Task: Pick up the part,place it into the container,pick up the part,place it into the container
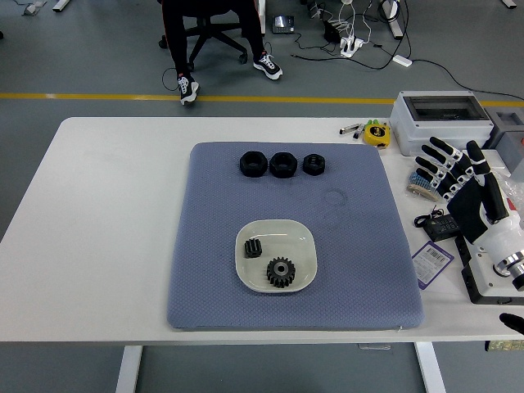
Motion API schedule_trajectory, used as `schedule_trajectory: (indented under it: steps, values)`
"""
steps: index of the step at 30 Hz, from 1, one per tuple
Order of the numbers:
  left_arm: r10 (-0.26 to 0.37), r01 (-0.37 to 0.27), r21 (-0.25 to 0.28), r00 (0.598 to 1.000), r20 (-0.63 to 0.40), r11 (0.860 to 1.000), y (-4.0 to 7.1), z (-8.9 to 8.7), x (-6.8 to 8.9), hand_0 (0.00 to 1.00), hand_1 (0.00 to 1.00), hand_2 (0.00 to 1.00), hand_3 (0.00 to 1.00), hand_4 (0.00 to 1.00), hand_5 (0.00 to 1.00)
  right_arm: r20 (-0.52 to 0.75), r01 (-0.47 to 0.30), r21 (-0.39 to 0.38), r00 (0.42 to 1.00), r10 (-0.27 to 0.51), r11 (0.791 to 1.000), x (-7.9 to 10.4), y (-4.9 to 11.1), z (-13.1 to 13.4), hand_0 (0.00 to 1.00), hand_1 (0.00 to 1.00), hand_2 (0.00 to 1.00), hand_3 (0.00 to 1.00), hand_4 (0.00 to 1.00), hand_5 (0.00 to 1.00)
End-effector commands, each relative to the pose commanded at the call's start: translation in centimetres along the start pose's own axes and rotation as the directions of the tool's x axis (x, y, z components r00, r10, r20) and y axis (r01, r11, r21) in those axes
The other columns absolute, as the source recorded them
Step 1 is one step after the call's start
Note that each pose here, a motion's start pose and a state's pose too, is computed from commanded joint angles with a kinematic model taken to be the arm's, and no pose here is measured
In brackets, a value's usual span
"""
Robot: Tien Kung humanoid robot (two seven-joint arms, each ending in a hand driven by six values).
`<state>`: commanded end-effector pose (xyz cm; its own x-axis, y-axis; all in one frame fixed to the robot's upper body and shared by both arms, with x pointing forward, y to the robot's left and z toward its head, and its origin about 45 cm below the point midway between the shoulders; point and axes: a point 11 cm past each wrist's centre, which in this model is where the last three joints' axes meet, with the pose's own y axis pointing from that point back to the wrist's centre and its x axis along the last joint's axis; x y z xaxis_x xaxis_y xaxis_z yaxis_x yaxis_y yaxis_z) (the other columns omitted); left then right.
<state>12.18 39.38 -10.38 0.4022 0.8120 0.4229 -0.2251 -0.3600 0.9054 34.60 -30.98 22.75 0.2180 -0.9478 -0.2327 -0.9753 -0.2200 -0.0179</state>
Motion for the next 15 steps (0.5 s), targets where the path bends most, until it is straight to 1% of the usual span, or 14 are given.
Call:
schedule_trajectory:
  steps: [1, 2, 15]
  values:
    - [0.0, 0.0, 0.0, 1.0, 0.0, 1.0, 0.0, 0.01, 0.01, 0.703, 0.672, 0.649, 0.557, 0.63, 0.578, -0.002, -0.004, 0.001, 1.0, 0.004, 1.0, 0.06, -0.02, -0.04, 0.998, 0.924, 0.92, 0.899, 0.998, 0.858]
    - [0.0, 0.0, 0.0, 1.0, 0.001, 1.0, 0.0, 0.01, 0.01, 0.703, 0.671, 0.651, 0.557, 0.63, 0.578, -0.003, -0.009, 0.002, 1.0, 0.009, 1.0, 0.12, -0.06, -0.08, 0.998, 0.937, 0.938, 0.934, 0.998, 0.871]
    - [-0.001, 0.001, 0.0, 1.0, -0.002, 1.0, 0.0, -0.1, -0.06, 0.703, 0.671, 0.65, 0.556, 0.63, 0.578, 0.033, -0.046, -0.006, 0.998, 0.046, 0.999, 0.67, 0.14, 0.18, 0.998, 0.937, 0.939, 0.938, 0.998, 0.881]
